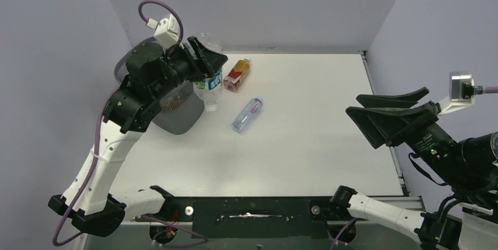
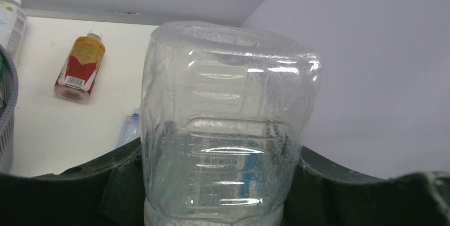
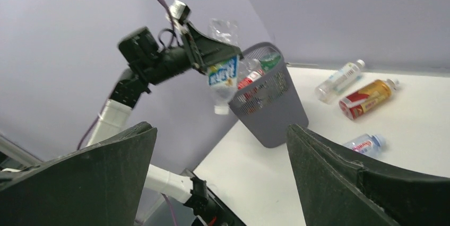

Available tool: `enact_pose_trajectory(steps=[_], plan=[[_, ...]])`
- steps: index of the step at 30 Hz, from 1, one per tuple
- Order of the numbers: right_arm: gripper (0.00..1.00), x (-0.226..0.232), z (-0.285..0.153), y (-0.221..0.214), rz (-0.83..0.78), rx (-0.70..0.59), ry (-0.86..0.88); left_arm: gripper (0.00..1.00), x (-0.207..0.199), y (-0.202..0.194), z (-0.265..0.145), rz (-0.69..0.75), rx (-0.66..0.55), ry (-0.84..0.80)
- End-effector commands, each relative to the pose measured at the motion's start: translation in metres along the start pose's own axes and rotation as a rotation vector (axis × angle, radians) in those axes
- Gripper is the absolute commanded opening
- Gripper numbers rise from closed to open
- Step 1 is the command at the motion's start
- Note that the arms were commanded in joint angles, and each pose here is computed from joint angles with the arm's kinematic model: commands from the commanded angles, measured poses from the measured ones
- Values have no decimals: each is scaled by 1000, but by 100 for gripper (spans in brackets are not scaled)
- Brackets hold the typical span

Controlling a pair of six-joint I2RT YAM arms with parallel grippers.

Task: Put the plastic bottles in the bin
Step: Place the plastic bottle in the trash bin.

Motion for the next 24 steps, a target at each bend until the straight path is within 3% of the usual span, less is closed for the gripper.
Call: enact_pose_trajectory(steps=[1, 15, 24], plan=[[98, -14, 14, -21, -45, 101, -108, 49, -16, 28, -16, 82, -27, -32], [98, -16, 17, -27, -77, 92, -88, 51, 21, 113, -22, 182, -185, 221], [98, -13, 48, -43, -98, 163, -63, 51, 67, 170, -15, 112, -368, 294]])
Point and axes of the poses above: each gripper's point midway between its finger pads, its own z axis out along the fingers, its own x axis along the line the jaws close on, y = z × x, the point moved 9 cm from there along -z, back along the fingers, and after that the axes turned 6 degrees about -z, right-handed, at the moved point
